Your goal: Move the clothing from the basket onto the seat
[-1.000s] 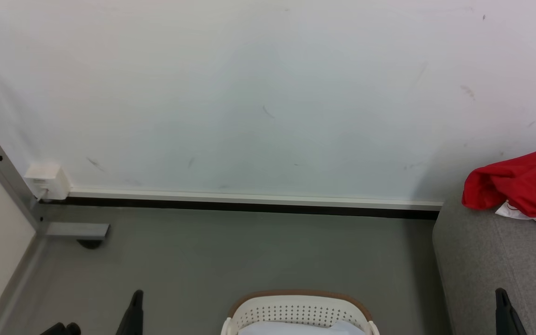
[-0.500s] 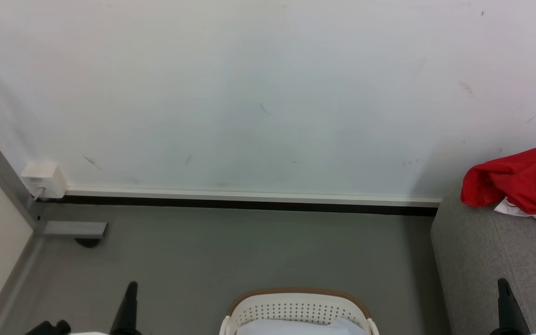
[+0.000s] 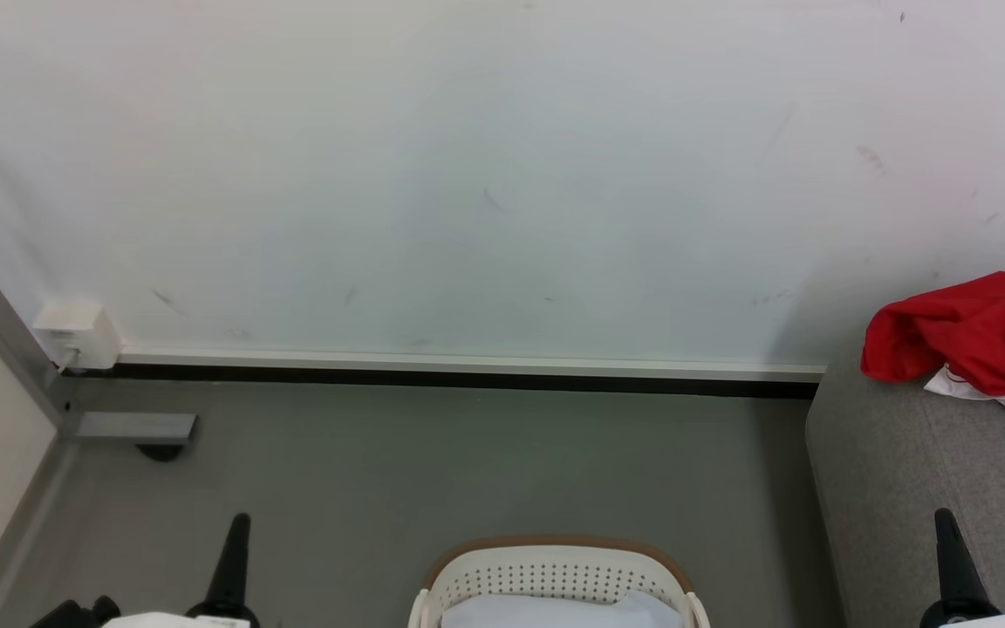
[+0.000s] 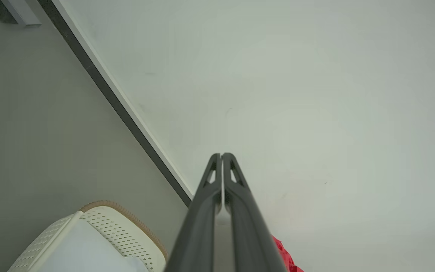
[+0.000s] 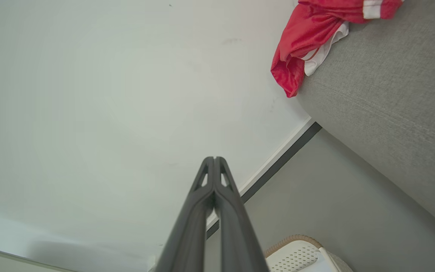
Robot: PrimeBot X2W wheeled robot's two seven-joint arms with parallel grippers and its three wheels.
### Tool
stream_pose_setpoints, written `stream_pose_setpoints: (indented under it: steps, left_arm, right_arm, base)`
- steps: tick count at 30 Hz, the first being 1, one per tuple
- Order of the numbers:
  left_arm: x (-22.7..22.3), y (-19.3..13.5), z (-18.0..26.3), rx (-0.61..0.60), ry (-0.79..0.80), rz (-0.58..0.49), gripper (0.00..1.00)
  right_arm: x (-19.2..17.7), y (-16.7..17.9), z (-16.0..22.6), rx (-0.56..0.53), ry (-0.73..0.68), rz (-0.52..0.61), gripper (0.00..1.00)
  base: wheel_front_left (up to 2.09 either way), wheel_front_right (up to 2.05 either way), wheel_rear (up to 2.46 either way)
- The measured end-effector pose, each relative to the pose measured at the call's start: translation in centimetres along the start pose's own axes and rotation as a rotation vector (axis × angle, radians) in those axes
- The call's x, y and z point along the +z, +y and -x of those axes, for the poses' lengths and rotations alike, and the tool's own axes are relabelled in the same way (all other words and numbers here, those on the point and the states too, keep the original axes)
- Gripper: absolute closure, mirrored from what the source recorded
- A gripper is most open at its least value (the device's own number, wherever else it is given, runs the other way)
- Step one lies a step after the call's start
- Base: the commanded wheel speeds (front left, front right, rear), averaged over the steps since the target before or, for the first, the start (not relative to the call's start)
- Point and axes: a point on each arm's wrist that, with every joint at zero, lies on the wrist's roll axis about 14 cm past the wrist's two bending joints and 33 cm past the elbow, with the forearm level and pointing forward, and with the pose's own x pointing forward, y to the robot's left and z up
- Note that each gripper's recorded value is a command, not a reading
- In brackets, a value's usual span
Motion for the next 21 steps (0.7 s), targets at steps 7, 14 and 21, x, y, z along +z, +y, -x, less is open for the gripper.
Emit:
stream_pose_setpoints:
  steps: [7, 14, 21]
  left_arm:
    - [0.21, -0.25, -0.23, -0.007, -0.003, 0.067, 1.0]
    - [0.37, -0.65, -0.54, -0.019, 0.0, 0.131, 1.0]
    - [0.52, -0.92, -0.76, -0.028, 0.0, 0.191, 1.0]
  right_arm:
    - [0.12, 0.05, -0.12, 0.001, 0.0, -0.075, 1.0]
    - [0.35, 0.45, -0.45, 0.014, -0.001, -0.145, 1.0]
    - [0.45, 0.6, -0.59, 0.02, 0.003, -0.21, 1.0]
  base:
    - [0.0, 0.0, 0.0]
    - [0.0, 0.0, 0.0]
    - [0.0, 0.0, 0.0]
